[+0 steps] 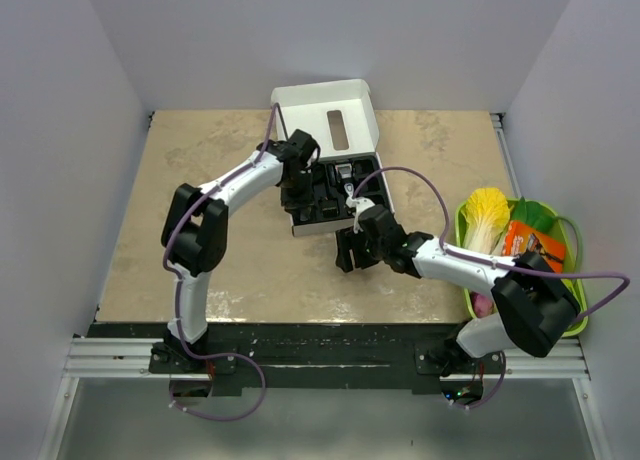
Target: Sort the hair-cutting tools
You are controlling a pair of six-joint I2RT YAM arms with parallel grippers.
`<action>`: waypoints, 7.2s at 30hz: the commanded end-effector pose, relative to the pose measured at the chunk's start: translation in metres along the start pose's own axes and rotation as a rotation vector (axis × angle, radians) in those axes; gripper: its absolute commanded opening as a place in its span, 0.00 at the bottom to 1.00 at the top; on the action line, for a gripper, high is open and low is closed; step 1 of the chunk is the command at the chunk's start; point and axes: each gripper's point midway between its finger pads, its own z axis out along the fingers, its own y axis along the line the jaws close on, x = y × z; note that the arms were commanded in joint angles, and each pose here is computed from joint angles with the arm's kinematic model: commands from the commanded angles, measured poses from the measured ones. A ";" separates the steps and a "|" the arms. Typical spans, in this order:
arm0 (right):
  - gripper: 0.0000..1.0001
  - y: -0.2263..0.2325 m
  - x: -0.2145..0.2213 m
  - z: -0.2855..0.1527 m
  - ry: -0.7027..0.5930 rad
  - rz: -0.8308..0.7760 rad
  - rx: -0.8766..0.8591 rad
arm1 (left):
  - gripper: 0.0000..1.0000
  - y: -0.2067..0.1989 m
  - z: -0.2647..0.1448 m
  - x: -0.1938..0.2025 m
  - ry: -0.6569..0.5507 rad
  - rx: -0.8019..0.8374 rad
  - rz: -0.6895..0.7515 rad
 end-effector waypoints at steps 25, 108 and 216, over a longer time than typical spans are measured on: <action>0.68 0.014 -0.029 -0.012 -0.076 0.002 -0.035 | 0.34 0.016 -0.043 -0.018 -0.104 -0.027 -0.049; 0.00 0.049 -0.166 0.105 -0.184 0.057 0.115 | 0.00 0.065 -0.151 0.030 -0.546 0.062 0.079; 0.29 -0.150 -0.328 0.055 -0.636 0.150 -0.696 | 0.08 0.036 -0.033 -0.257 -0.717 0.915 -0.002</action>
